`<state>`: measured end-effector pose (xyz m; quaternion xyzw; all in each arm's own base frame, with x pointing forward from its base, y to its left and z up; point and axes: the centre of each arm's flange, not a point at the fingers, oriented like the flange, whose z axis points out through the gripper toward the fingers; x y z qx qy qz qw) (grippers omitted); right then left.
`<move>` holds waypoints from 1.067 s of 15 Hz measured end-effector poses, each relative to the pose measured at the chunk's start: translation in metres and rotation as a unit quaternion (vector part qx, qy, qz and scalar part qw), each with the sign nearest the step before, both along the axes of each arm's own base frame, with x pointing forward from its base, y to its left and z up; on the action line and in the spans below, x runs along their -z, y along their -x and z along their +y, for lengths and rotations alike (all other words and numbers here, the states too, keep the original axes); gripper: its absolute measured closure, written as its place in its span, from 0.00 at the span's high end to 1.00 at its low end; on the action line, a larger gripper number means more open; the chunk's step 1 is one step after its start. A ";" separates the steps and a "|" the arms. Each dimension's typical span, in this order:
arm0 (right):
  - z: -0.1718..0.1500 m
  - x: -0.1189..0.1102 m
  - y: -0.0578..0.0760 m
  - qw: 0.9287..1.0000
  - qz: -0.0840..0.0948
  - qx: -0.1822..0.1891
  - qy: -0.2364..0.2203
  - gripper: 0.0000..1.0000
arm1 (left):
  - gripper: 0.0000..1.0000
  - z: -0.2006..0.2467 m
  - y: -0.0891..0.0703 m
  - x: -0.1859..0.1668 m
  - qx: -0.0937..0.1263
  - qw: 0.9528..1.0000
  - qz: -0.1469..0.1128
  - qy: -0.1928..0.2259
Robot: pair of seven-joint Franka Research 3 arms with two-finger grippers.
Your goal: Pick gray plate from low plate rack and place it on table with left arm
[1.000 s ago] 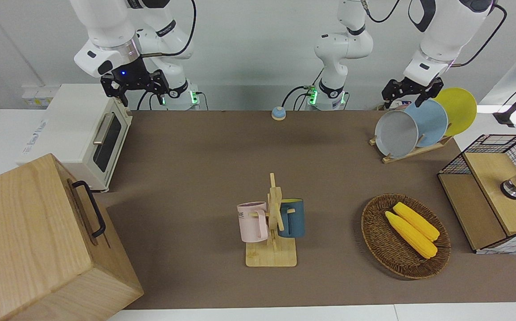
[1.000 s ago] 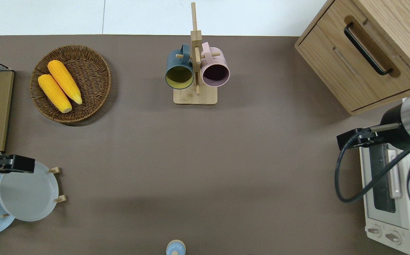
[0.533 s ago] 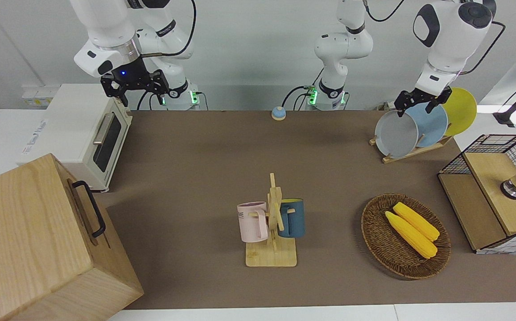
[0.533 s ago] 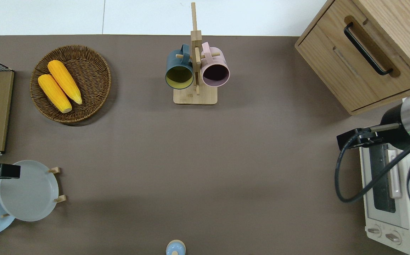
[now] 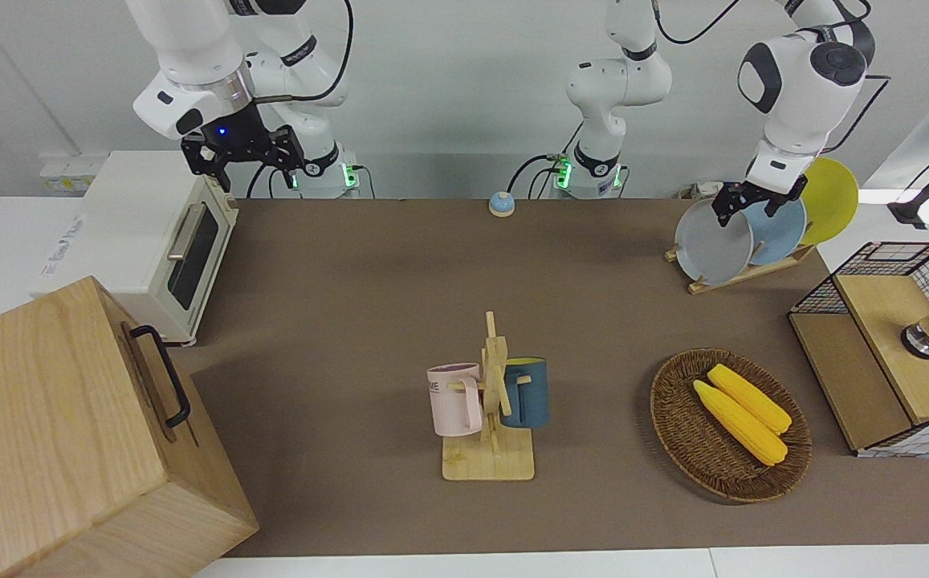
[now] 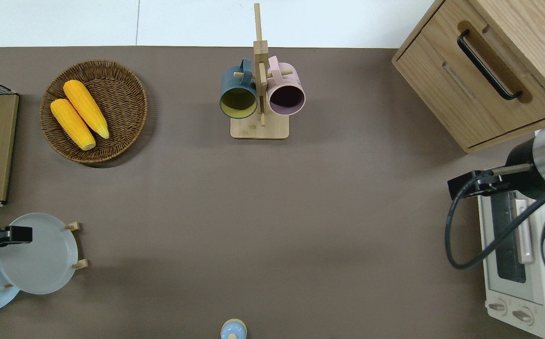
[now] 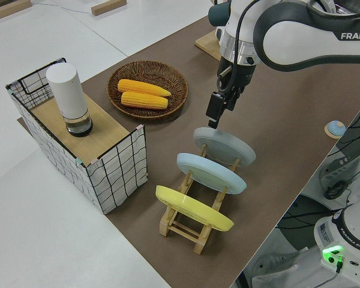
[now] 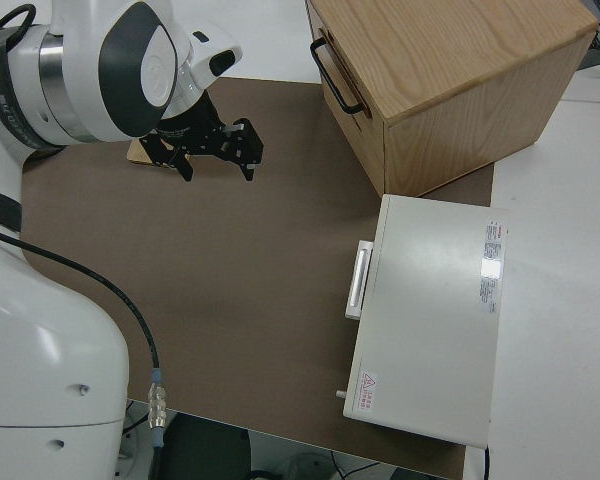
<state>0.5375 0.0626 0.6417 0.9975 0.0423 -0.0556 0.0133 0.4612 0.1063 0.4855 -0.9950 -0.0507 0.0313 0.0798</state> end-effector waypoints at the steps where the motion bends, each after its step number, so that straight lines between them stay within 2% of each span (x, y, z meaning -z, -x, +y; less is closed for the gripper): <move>1: 0.000 0.000 0.000 1.000 0.000 0.000 0.000 0.99 | 0.99 0.000 0.002 0.006 -0.002 1.000 -0.001 -0.001; 6: 0.000 0.000 0.000 1.000 0.000 0.000 0.000 0.99 | 0.97 0.007 0.014 0.027 -0.009 1.000 -0.008 -0.001; 14: 0.000 0.000 0.000 1.000 0.000 0.000 0.000 0.99 | 0.94 0.015 0.019 0.043 -0.004 1.000 -0.013 -0.005; 15: 0.000 0.000 0.000 1.000 0.000 0.000 0.000 0.99 | 0.93 0.014 0.019 0.044 -0.003 1.000 -0.014 -0.005; 16: 0.000 0.000 0.000 1.000 0.000 0.000 0.000 0.99 | 0.84 0.014 0.020 0.046 -0.003 1.000 -0.014 -0.005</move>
